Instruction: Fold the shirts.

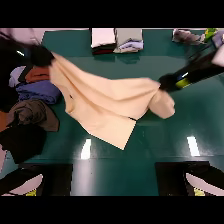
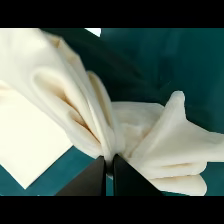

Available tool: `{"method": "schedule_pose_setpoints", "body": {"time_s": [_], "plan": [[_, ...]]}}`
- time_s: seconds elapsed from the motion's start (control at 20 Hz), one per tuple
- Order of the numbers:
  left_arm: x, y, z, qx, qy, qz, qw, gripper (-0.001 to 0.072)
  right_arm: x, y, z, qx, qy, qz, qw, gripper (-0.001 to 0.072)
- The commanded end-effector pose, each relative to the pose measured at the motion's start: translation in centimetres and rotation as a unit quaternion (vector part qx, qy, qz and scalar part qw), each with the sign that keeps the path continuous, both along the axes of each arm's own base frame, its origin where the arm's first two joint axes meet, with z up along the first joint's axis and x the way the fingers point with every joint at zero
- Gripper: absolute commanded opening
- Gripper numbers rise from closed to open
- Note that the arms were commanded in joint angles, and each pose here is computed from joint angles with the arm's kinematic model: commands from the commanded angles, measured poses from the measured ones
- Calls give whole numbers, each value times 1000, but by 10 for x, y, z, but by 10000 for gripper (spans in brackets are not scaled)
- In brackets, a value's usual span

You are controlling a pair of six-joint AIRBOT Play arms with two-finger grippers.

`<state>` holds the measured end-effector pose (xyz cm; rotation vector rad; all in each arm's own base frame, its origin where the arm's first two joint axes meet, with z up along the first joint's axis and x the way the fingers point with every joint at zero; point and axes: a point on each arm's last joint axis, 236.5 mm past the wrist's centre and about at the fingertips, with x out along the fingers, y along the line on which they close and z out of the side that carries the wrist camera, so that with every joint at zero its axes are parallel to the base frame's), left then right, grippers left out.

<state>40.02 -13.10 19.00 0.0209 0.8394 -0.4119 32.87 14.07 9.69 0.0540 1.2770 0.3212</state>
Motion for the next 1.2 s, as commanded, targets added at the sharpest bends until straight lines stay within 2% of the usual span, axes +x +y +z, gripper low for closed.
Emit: {"method": "schedule_pose_setpoints", "body": {"time_s": [0.0,0.1,0.15,0.25,0.3,0.5,0.7,1.0,1.05,1.15], "plan": [[16,4,-119,33,98,6,995,24,4,8,-91,-14,52,-7,999,14],[25,3,-144,37,116,8,992,24,21,4,-103,-15,54,-19,998,16],[27,3,-148,38,119,9,992,24,30,3,-100,-16,46,-11,999,44],[29,3,-148,37,115,9,993,24,49,-7,-80,-14,25,-12,1000,433],[28,5,-149,42,116,9,992,24,52,-14,-69,-15,21,-12,1000,488],[24,8,-151,50,125,7,991,24,18,-53,-49,-29,40,-3,999,488],[24,7,-151,49,125,7,991,24,-27,-77,-84,-34,62,-19,997,489],[23,6,-151,46,126,7,991,24,-35,-59,-148,-13,90,-16,996,485],[23,6,-151,46,128,6,991,25,-33,-52,-153,-12,96,-7,995,418],[23,6,-151,46,127,7,991,24,-23,-40,-151,-15,86,23,996,78]]}}
